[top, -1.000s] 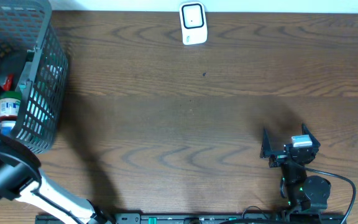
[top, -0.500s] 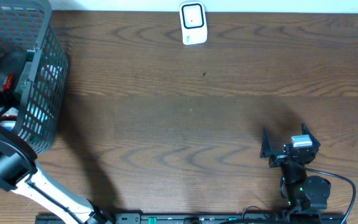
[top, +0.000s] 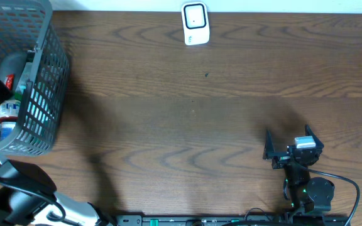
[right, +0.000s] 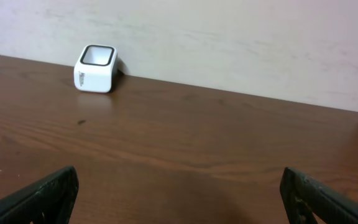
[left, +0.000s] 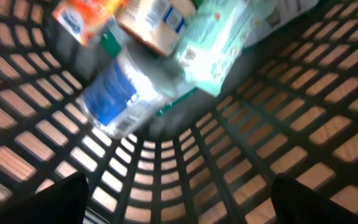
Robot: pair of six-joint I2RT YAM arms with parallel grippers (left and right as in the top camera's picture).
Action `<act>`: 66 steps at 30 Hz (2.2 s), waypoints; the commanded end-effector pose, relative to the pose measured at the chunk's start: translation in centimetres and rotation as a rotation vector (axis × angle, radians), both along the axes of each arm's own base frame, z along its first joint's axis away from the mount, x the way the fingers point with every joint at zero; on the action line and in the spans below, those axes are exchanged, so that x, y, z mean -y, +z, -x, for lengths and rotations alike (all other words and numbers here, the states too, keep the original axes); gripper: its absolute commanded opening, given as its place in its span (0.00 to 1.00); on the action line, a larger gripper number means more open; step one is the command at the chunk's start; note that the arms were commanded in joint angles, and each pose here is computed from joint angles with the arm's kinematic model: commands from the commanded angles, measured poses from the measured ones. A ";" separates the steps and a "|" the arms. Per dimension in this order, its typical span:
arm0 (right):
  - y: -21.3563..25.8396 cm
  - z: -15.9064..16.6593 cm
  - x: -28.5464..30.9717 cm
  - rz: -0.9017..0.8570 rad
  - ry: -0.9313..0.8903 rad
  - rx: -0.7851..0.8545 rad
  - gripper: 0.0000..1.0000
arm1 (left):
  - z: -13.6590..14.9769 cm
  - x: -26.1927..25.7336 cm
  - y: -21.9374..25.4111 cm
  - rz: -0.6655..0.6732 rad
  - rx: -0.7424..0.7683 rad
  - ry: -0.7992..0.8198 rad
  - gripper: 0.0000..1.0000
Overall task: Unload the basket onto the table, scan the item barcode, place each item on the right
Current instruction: 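Grasp the white-and-blue cotton swab tub and lift it out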
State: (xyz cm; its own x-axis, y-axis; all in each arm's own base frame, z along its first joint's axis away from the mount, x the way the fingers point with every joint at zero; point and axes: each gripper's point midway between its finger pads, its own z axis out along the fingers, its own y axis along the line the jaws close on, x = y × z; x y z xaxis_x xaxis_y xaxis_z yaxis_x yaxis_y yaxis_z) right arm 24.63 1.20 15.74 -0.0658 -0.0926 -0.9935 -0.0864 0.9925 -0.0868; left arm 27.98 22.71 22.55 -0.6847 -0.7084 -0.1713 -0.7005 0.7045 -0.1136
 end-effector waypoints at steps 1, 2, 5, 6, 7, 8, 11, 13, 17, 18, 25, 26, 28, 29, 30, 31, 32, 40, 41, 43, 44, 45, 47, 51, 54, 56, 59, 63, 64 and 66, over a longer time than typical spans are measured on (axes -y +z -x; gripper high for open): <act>0.0 0.0 0.1 -0.011 -0.004 0.000 0.99 | 1.4 0.3 -4.1 0.008 -0.078 0.014 0.92; 0.0 0.0 0.1 -0.011 -0.003 0.000 0.99 | 1.6 0.3 -4.8 0.005 -0.079 0.014 0.92; 0.0 0.0 0.0 -0.011 -0.003 0.000 0.99 | 1.9 -1.1 -8.0 -0.063 -0.112 0.014 0.95; 0.0 0.0 0.0 -0.011 -0.002 0.000 0.99 | 1.7 -1.4 -8.5 -0.069 -0.108 0.002 0.95; 0.0 0.0 0.0 -0.011 -0.003 0.000 0.99 | 1.5 -1.7 -9.1 -0.073 -0.107 -0.011 0.95; 0.0 0.0 0.0 -0.011 -0.003 0.000 0.99 | 1.3 -1.9 -9.6 -0.078 -0.110 -0.043 0.95; 0.0 0.0 0.0 -0.011 -0.003 0.000 0.99 | 0.8 -2.4 -10.6 -0.080 -0.115 -0.072 0.95; 0.0 0.0 0.0 -0.011 -0.003 0.000 0.99 | 1.1 -2.7 -11.7 -0.076 -0.159 -0.073 0.95; 0.0 0.0 0.0 -0.011 -0.003 0.000 0.99 | 1.9 -3.4 -14.0 -0.070 -0.247 -0.068 0.95; 0.0 0.0 0.0 -0.011 -0.003 0.000 0.99 | 1.9 -3.4 -14.4 -0.064 -0.254 -0.069 0.95; 0.0 0.0 0.0 -0.011 -0.003 0.000 0.99 | 1.4 -3.7 -16.2 -0.045 -0.266 -0.072 0.91; 0.0 0.0 0.0 -0.011 -0.003 0.000 0.99 | 1.3 -3.7 -16.1 -0.046 -0.258 -0.071 0.89; 0.0 0.0 0.0 -0.011 -0.003 0.000 0.99 | 0.7 -4.0 -15.6 -0.056 -0.233 -0.066 0.84; 0.0 0.0 0.0 -0.011 -0.003 0.000 0.99 | 0.6 -4.1 -15.4 -0.061 -0.228 -0.065 0.83; 0.0 0.0 0.0 -0.011 -0.003 0.000 0.99 | 0.5 -4.2 -15.0 -0.067 -0.222 -0.064 0.82; 0.0 0.0 0.0 -0.011 -0.003 0.000 0.99 | 0.4 -4.3 -15.0 -0.068 -0.220 -0.062 0.82; 0.0 0.0 0.0 -0.011 -0.003 0.000 0.99 | 0.3 -4.4 -14.8 -0.072 -0.215 -0.051 0.80; 0.0 0.0 0.0 -0.011 -0.003 0.000 0.99 | -0.9 -5.4 -12.1 -0.126 -0.151 -0.014 0.74; 0.0 0.0 0.0 -0.011 -0.003 0.000 0.99 | -1.4 -5.9 -10.3 -0.162 -0.112 -0.008 0.72; 0.0 0.0 0.0 -0.011 -0.003 0.000 0.99 | -1.8 -6.3 -7.9 -0.205 -0.060 0.014 0.69; 0.0 0.0 0.0 -0.011 -0.003 0.000 0.99 | -2.0 -6.5 -6.7 -0.225 -0.033 0.028 0.69; 0.0 0.0 0.0 -0.011 -0.003 0.000 0.99 | -2.2 -6.6 -5.4 -0.249 -0.003 0.040 0.68; 0.0 0.0 0.0 -0.011 -0.003 0.000 0.99 | -2.3 -6.8 -2.7 -0.297 0.062 0.068 0.69; 0.0 0.0 0.0 -0.011 -0.003 0.000 0.99 | -2.1 -6.6 2.1 -0.388 0.180 0.098 0.69; 0.0 0.0 0.0 -0.011 -0.003 0.000 0.99 | -2.1 -5.3 4.5 -0.370 0.276 0.141 0.69; 0.0 0.0 0.0 -0.011 -0.003 0.000 0.99 | -2.7 -4.1 6.1 -0.352 0.352 0.113 0.69; 0.0 0.0 0.0 -0.011 -0.003 0.000 0.99 | -2.3 -2.8 9.9 -0.372 0.471 0.139 0.69; 0.0 0.0 0.0 -0.011 -0.003 0.000 0.99 | -2.3 0.0 14.7 -0.405 0.624 0.089 0.68; 0.0 0.0 0.0 -0.011 -0.003 0.000 0.99 | -2.4 1.1 15.7 -0.403 0.663 0.062 0.68; 0.0 0.0 0.0 -0.011 -0.003 0.000 0.99 | -2.9 5.3 17.7 -0.355 0.756 -0.046 0.69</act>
